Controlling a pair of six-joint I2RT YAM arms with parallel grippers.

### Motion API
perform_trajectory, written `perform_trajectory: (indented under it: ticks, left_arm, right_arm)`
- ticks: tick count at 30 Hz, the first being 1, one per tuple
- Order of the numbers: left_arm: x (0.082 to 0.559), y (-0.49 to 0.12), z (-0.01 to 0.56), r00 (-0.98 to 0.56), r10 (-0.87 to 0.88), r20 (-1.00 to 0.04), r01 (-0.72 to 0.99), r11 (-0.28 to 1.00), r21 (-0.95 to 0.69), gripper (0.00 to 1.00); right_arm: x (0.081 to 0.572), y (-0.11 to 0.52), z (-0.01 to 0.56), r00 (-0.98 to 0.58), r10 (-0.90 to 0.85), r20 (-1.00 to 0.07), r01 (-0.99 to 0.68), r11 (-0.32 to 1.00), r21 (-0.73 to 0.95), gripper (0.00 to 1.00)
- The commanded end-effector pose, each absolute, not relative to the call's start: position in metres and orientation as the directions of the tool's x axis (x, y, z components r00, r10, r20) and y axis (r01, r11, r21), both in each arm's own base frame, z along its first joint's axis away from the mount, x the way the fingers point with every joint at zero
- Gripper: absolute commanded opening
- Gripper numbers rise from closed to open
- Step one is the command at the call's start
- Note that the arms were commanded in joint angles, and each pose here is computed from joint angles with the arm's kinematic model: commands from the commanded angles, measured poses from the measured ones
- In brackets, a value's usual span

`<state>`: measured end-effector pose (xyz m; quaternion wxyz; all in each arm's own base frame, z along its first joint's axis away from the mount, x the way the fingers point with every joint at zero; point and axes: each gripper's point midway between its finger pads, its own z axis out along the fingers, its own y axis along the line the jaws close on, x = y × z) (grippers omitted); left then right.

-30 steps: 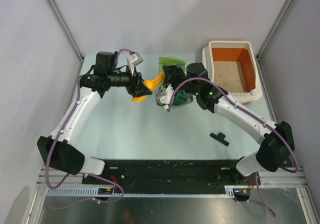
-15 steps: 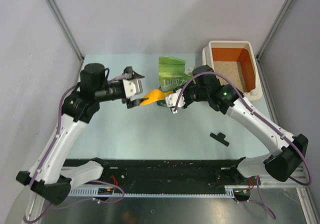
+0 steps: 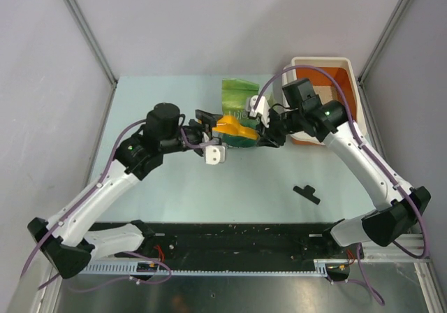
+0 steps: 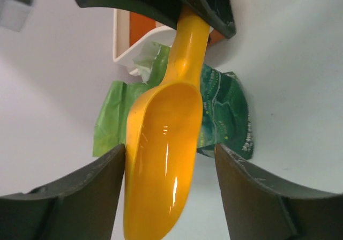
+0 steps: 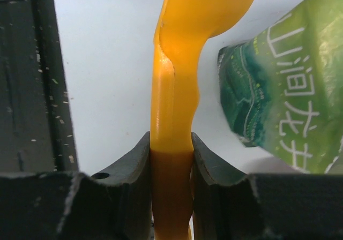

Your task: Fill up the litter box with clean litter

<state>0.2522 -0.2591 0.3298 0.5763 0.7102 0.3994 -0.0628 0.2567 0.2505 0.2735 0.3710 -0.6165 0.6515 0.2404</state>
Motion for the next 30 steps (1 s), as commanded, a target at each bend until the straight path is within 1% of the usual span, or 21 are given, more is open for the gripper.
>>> perform_trajectory:
  ticks: [1,3,8,11,14,17,20,21,22,23,24,25,26,28,29,30]
  left_arm:
    - [0.259,-0.272,0.313,0.734,0.536,-0.416,0.547,-0.104,0.831,0.67]
    - [0.264,-0.277,0.314,0.74,0.546,-0.393,0.523,-0.099,0.847,0.62]
    - [0.27,-0.286,0.329,0.76,0.537,-0.367,0.467,-0.058,0.882,0.55]
    - [0.274,-0.288,0.327,0.774,0.54,-0.33,0.439,-0.081,0.895,0.51]
    - [0.274,-0.294,0.318,0.801,0.527,-0.284,0.407,-0.132,0.904,0.5]
    - [0.275,-0.307,0.303,0.822,0.503,-0.268,0.401,-0.177,0.899,0.46]
    - [0.278,-0.314,0.298,0.83,0.498,-0.252,0.39,-0.195,0.9,0.32]
    - [0.282,-0.315,0.295,0.825,0.508,-0.249,0.394,-0.2,0.897,0.23]
    - [0.284,-0.315,0.293,0.822,0.514,-0.243,0.393,-0.203,0.897,0.17]
    - [0.286,-0.314,0.292,0.816,0.524,-0.242,0.396,-0.203,0.895,0.04]
    - [0.288,-0.313,0.289,0.81,0.534,-0.242,0.401,-0.203,0.893,0.0]
    - [0.29,-0.311,0.289,0.802,0.544,-0.247,0.407,-0.195,0.892,0.0]
    - [0.29,-0.311,0.287,0.78,0.556,-0.287,0.445,-0.17,0.879,0.0]
    - [0.295,-0.31,0.293,0.74,0.571,-0.357,0.498,-0.107,0.861,0.0]
    - [0.296,-0.308,0.295,0.686,0.579,-0.442,0.565,-0.04,0.824,0.0]
    - [0.303,-0.304,0.307,0.65,0.58,-0.49,0.589,0.022,0.808,0.0]
  right_arm:
    - [0.254,0.258,0.313,-0.019,-0.514,-0.858,-0.985,0.155,-0.071,0.0]
    - [0.255,0.256,0.313,-0.032,-0.511,-0.859,-0.985,0.161,-0.059,0.0]
    - [0.248,0.253,0.306,-0.058,-0.52,-0.852,-0.986,0.161,-0.032,0.0]
    - [0.242,0.253,0.304,-0.066,-0.513,-0.856,-0.989,0.148,-0.012,0.0]
    - [0.239,0.256,0.303,-0.092,-0.5,-0.861,-0.99,0.14,0.024,0.0]
    - [0.24,0.258,0.305,-0.133,-0.47,-0.873,-0.987,0.144,0.072,0.0]
    - [0.242,0.259,0.309,-0.147,-0.454,-0.879,-0.986,0.142,0.092,0.0]
    - [0.243,0.258,0.312,-0.141,-0.45,-0.882,-0.986,0.144,0.085,0.0]
    - [0.244,0.258,0.314,-0.135,-0.447,-0.884,-0.987,0.143,0.078,0.0]
    - [0.245,0.254,0.318,-0.128,-0.44,-0.889,-0.987,0.147,0.069,0.0]
    - [0.245,0.253,0.32,-0.128,-0.436,-0.891,-0.987,0.148,0.069,0.0]
    - [0.249,0.252,0.325,-0.116,-0.425,-0.898,-0.986,0.158,0.053,0.0]
    - [0.251,0.25,0.331,-0.128,-0.412,-0.902,-0.982,0.182,0.056,0.09]
    - [0.272,0.243,0.347,-0.144,-0.365,-0.92,-0.963,0.266,0.045,0.32]
    - [0.279,0.238,0.364,-0.184,-0.31,-0.933,-0.945,0.316,0.081,0.53]
    - [0.293,0.226,0.376,-0.227,-0.248,-0.942,-0.924,0.362,0.127,0.59]
